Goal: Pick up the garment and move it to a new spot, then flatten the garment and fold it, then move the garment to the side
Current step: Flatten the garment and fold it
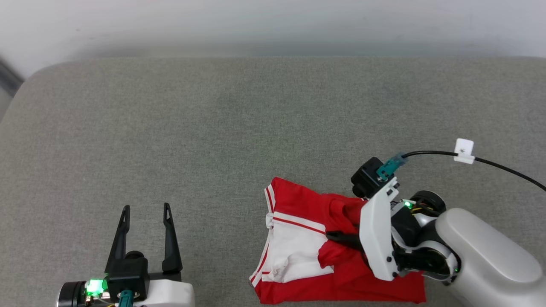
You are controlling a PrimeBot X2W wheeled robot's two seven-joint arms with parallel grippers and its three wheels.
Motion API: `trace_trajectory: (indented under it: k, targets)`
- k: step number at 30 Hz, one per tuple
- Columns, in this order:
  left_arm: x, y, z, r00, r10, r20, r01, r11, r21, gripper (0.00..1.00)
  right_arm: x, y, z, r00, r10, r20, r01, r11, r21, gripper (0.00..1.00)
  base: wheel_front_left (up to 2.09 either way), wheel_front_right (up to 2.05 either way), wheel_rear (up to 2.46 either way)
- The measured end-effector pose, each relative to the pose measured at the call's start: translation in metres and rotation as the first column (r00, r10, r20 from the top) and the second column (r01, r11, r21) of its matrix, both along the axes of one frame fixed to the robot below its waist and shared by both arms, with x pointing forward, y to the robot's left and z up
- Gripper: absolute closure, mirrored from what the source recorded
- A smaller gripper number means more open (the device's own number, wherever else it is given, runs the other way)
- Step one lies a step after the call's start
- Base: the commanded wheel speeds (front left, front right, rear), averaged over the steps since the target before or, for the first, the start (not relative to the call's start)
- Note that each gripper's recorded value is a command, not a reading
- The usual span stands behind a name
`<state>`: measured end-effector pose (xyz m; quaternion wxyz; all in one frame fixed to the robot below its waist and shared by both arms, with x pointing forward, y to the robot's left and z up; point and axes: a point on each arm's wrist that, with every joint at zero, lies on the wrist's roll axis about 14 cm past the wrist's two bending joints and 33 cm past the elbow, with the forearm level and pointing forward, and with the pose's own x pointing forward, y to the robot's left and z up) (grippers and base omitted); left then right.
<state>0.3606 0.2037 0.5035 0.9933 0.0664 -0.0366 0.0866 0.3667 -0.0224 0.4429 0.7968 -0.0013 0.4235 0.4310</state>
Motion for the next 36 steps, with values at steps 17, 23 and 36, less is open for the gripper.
trace_trajectory:
  k: [17,23,36]
  targets:
    - [0.011,-0.004,-0.007,1.000,-0.004,-0.018,0.004,1.000,-0.009,0.00,0.005,0.017,-0.046,1.000,-0.022,-0.001,0.022,1.000,-0.011,0.00,0.00,0.00,0.00]
    - [0.003,-0.006,-0.002,1.000,-0.007,-0.003,0.007,1.000,-0.007,0.00,0.053,-0.003,0.025,0.933,-0.181,0.311,0.132,0.976,0.170,0.00,0.00,0.00,0.00]
    - [-0.007,-0.018,0.013,0.998,-0.048,0.044,0.049,0.999,-0.014,0.00,0.096,-0.128,0.147,0.372,-0.607,0.702,0.335,0.793,0.509,0.00,0.00,0.00,0.00]
